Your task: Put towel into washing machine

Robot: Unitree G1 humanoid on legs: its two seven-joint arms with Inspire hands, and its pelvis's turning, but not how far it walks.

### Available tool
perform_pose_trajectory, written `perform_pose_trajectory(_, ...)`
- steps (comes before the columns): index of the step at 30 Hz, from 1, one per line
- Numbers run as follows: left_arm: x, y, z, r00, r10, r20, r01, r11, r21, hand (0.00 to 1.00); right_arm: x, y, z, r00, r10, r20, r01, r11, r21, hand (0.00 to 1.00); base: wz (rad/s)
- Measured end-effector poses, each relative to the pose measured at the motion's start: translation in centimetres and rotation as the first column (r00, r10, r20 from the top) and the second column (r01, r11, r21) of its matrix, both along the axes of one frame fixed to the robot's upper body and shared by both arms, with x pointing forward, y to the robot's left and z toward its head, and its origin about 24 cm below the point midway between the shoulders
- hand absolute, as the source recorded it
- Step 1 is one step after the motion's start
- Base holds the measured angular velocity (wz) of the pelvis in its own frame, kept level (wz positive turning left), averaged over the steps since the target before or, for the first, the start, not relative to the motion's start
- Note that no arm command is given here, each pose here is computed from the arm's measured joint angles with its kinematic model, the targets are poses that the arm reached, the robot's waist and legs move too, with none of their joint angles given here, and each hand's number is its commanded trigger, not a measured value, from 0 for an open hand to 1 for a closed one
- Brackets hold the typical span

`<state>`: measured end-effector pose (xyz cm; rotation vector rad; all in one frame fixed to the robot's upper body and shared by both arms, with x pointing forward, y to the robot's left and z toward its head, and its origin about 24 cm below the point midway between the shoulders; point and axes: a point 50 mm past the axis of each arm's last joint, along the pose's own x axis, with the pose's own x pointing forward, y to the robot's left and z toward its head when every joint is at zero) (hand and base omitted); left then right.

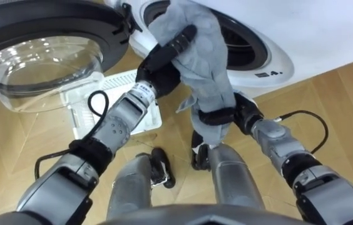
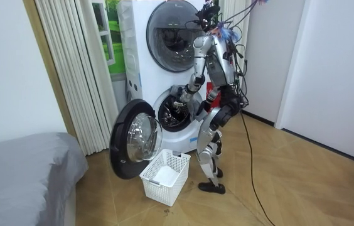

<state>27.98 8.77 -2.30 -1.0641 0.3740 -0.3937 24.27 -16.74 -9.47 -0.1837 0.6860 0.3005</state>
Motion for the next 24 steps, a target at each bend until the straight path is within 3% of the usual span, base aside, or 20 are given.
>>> perform_pose_trajectory(3,0.1,0.5,-0.3,0.999,0.044,-0.031,-0.044,0.999,-0.016,0.00,-0.3,-0.3,-0.2,1.000,-0.021,-0.006,0.021,1.000,-0.003,1.00,0.00)
perform_pose_trajectory(9,-1.0,3.5,-2.6,0.968,0.193,-0.162,-0.192,0.981,0.021,0.00,-1.4,-1.4,-1.0,0.995,-0.082,-0.057,0.080,0.996,-0.037,1.00,0.01)
perform_pose_trajectory(19,-3.7,7.4,-6.5,0.792,0.424,-0.440,-0.393,0.905,0.165,0.00,-2.0,-5.0,-1.4,0.942,-0.304,-0.140,0.292,0.951,-0.100,1.00,0.10)
perform_pose_trajectory(24,-4.9,7.2,-7.5,0.732,0.446,-0.515,-0.400,0.893,0.207,0.00,-2.2,-5.7,-1.5,0.914,-0.374,-0.155,0.360,0.926,-0.113,1.00,0.02)
